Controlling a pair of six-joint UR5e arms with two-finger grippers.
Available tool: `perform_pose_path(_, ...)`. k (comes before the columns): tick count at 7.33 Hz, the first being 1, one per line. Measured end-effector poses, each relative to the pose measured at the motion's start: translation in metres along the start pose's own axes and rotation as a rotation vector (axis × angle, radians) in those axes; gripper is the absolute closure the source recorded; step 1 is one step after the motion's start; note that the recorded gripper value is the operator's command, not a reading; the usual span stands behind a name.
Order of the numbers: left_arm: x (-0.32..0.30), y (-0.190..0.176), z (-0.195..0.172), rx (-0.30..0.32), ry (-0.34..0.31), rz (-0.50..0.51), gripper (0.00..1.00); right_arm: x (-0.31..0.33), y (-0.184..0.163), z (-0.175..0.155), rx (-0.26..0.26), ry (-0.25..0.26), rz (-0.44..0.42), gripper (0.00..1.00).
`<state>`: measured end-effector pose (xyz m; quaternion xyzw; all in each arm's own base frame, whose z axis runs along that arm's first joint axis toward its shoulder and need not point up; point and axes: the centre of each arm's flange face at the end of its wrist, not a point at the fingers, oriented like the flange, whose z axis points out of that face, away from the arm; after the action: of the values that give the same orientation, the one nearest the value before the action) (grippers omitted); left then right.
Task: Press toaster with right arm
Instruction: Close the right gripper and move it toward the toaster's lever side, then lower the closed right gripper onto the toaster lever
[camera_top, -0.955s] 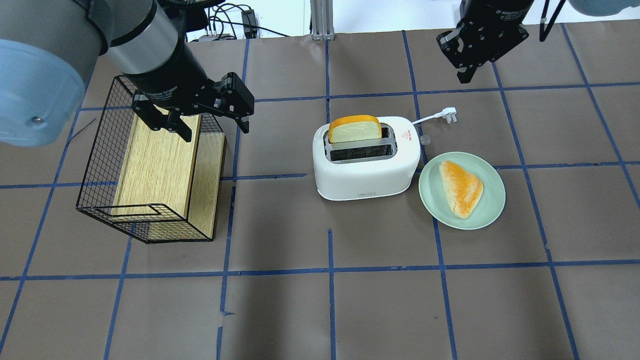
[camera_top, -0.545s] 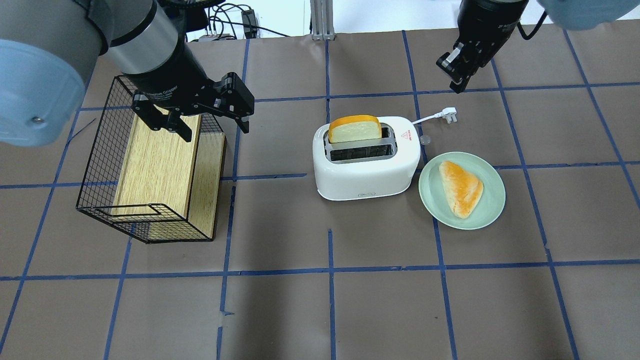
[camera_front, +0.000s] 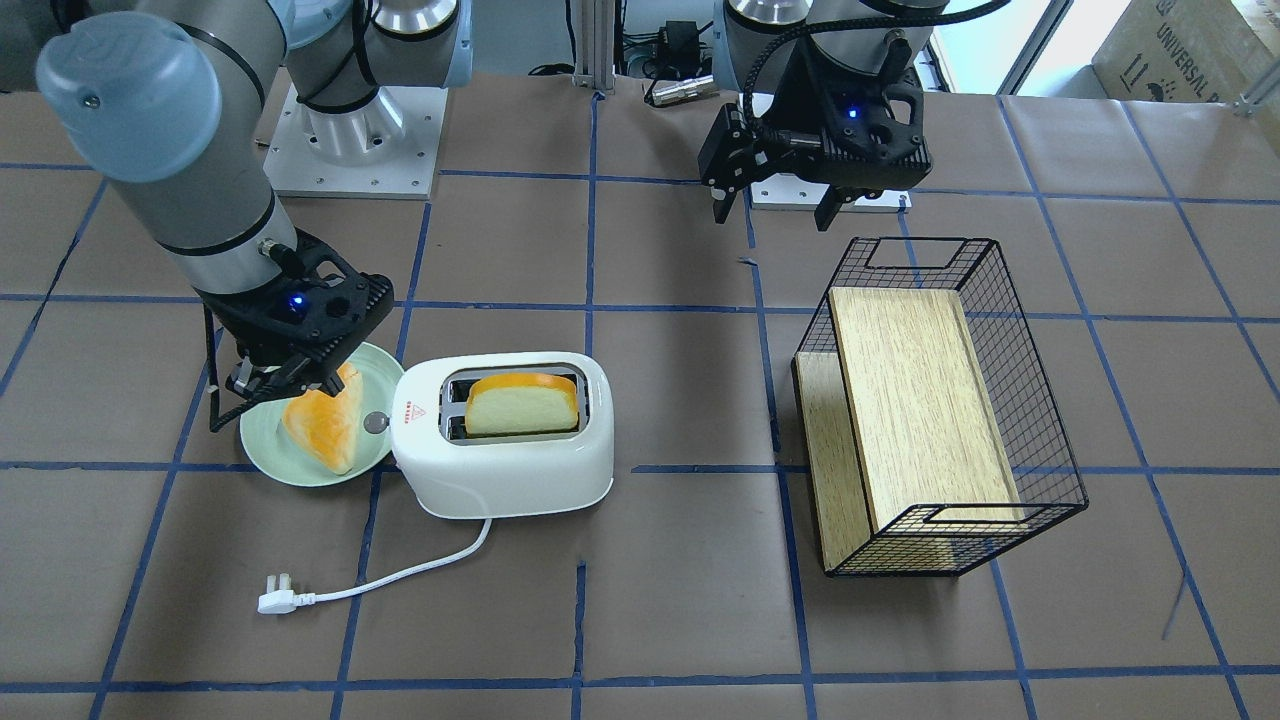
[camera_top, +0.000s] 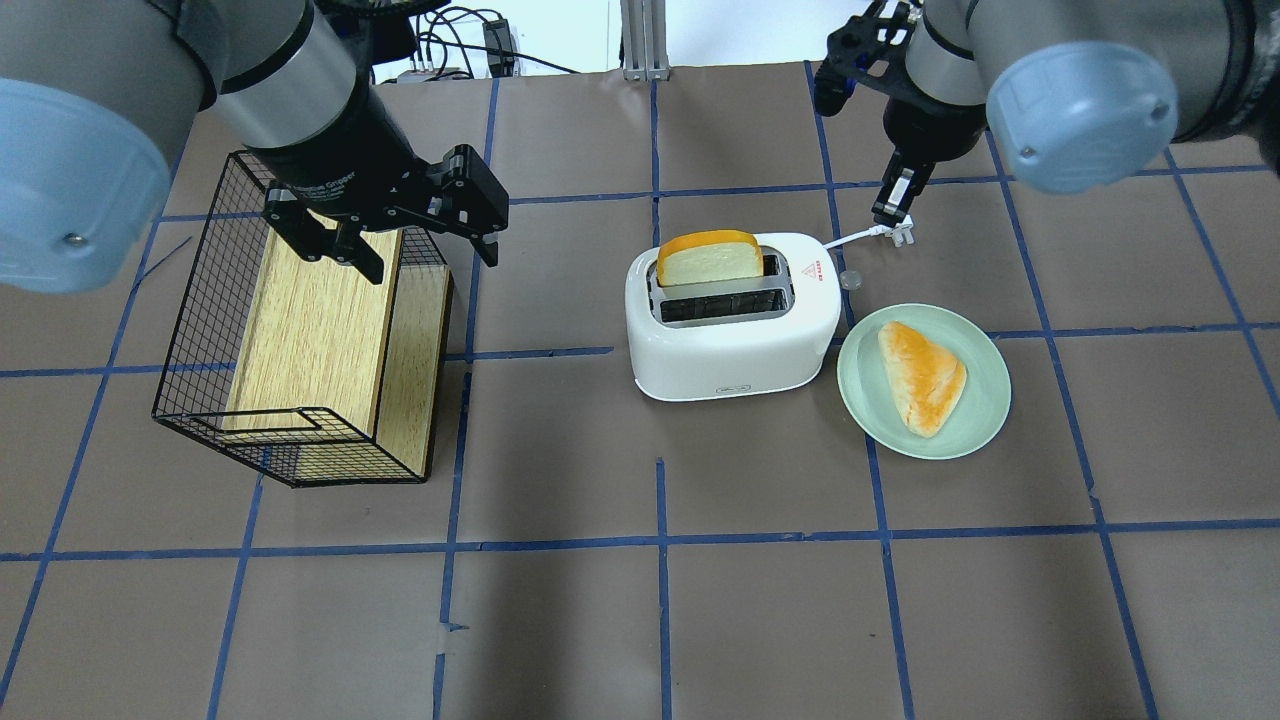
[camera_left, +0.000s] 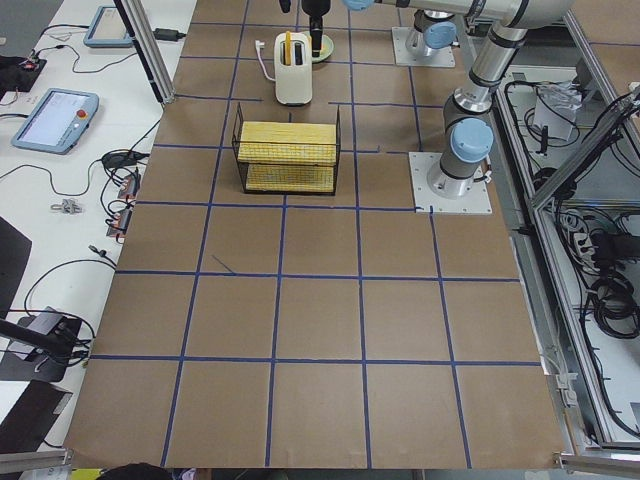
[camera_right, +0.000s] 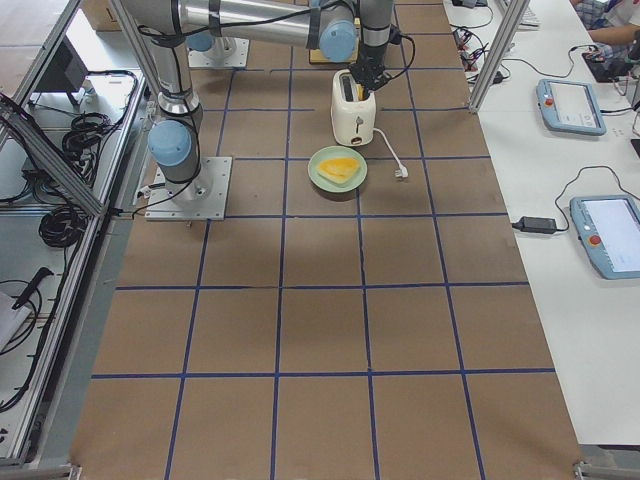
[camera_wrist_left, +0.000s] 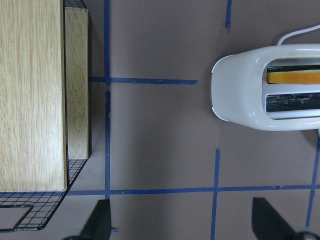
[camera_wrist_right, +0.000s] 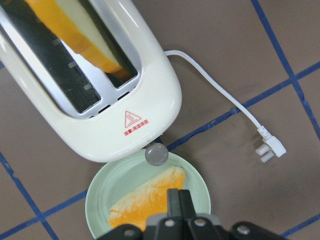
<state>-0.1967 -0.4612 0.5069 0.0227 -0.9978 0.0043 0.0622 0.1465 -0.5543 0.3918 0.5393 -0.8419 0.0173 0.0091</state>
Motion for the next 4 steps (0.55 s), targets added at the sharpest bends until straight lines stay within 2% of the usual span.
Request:
perform_pose_path(2, 0.000, 0.000, 0.000, 0.000, 0.000, 0.000, 0.00, -0.012, 0.005, 0.035, 0.011, 0.026, -0.197, 0.98)
perform_pose_path(4, 0.000, 0.000, 0.000, 0.000, 0.000, 0.000, 0.00, -0.018, 0.008, 0.052, 0.015, 0.037, -0.304, 0.98)
